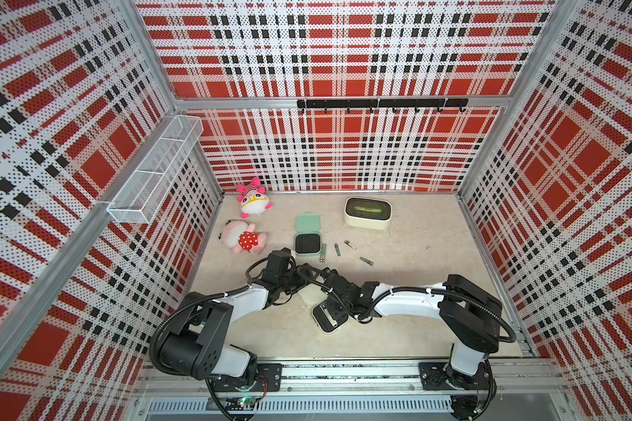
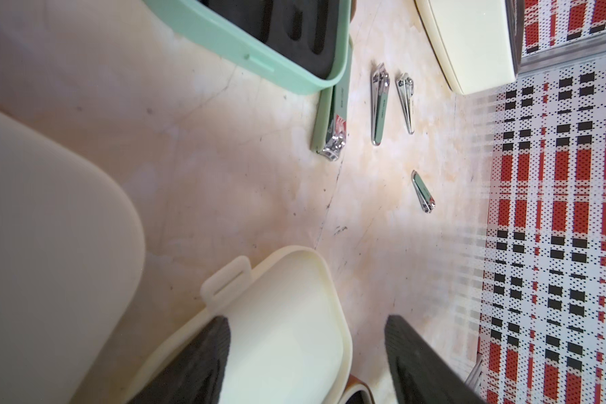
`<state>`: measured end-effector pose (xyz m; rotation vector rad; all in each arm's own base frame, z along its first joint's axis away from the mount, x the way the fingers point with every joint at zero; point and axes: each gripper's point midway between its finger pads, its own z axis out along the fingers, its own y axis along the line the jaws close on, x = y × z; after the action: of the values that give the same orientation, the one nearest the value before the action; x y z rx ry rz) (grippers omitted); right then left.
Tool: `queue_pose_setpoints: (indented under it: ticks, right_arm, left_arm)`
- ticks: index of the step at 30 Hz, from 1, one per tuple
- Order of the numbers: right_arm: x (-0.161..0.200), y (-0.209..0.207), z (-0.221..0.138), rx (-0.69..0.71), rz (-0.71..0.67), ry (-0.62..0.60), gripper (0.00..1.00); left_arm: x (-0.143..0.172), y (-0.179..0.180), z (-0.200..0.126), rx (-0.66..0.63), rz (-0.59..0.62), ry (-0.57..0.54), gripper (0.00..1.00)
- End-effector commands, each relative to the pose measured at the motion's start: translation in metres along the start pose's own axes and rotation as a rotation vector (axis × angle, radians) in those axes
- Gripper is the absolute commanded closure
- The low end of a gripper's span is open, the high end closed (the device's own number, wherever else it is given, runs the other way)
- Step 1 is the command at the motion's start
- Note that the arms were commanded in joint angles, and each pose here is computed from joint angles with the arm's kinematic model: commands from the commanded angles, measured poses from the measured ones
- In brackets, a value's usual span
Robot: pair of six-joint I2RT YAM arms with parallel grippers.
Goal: Organize nail clipper sets
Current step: Place the nail clipper in the storage box.
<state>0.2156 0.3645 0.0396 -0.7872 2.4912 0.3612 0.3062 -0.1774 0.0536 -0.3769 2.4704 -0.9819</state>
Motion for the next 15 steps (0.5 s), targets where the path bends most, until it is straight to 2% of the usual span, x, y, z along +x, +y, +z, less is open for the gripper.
queue_pose_setpoints:
  ticks: [1, 15]
  right_arm:
    - [-0.0065, 0.007, -0.0087, -0.02, -0.004, -0.045, 0.85]
    - [-0.0062, 0.0155, -0.0107, -0.041, -0.014, -0.057, 0.86]
  left_arm:
    - [-0.0005, 0.006, 0.0004, -0.01, 0.0, -0.012, 0.25]
    - [0.0, 0.0111, -0.0002, -0.017, -0.005, -0.012, 0.25]
